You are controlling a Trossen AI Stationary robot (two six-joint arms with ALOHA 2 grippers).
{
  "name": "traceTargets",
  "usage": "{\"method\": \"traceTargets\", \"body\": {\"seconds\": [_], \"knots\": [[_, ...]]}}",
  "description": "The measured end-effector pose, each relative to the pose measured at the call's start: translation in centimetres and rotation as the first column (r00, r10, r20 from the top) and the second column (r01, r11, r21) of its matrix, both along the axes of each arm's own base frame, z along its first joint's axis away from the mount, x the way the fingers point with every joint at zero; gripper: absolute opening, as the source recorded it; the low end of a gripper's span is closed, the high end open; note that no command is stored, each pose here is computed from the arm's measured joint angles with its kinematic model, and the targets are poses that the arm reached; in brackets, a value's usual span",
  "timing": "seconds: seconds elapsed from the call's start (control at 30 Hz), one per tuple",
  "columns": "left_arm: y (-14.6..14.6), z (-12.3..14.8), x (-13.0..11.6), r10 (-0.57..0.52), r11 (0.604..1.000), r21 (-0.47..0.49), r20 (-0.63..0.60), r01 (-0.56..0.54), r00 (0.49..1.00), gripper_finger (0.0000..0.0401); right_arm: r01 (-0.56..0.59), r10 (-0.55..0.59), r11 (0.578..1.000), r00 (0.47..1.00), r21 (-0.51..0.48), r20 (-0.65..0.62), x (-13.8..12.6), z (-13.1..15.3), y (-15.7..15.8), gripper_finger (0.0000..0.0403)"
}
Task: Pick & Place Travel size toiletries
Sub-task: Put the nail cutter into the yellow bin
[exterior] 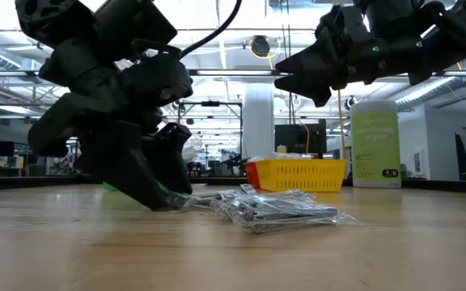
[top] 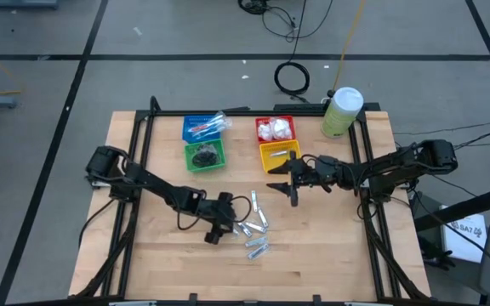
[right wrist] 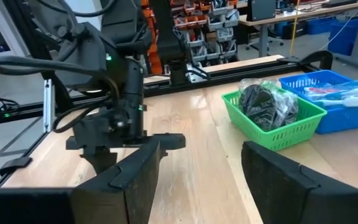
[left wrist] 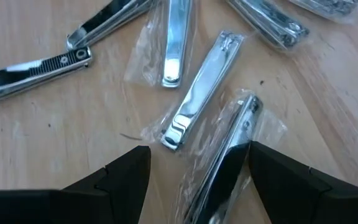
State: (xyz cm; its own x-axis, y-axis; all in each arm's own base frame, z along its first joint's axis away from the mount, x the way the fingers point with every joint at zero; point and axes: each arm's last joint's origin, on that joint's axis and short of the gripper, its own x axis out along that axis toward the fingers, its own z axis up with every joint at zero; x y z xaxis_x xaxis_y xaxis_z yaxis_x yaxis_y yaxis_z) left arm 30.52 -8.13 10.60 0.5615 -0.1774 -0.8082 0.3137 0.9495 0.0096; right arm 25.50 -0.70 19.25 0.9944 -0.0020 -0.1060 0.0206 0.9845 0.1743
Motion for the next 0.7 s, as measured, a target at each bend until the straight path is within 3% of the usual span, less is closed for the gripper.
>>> {"method": "traceTargets", "body": {"seconds": [0.43, 0.7], "knots": [[0.1, 0.2, -0.6, 0.079, 0.992, -0.088, -0.092, -0.087, 0.993, 0.0269, -0.002, 0.002, 1.0, 1.0, -0.001, -0.021, 0.0, -0.2, 0.0, 0.0212], [0.5, 2.7, -1.8, 0.085, 0.996, -0.016, -0.061, -0.086, 0.995, 0.0269, -0.002, 0.002, 1.0, 1.0, -0.001, -0.024, 0.0, -0.2, 0.0, 0.021]]}}
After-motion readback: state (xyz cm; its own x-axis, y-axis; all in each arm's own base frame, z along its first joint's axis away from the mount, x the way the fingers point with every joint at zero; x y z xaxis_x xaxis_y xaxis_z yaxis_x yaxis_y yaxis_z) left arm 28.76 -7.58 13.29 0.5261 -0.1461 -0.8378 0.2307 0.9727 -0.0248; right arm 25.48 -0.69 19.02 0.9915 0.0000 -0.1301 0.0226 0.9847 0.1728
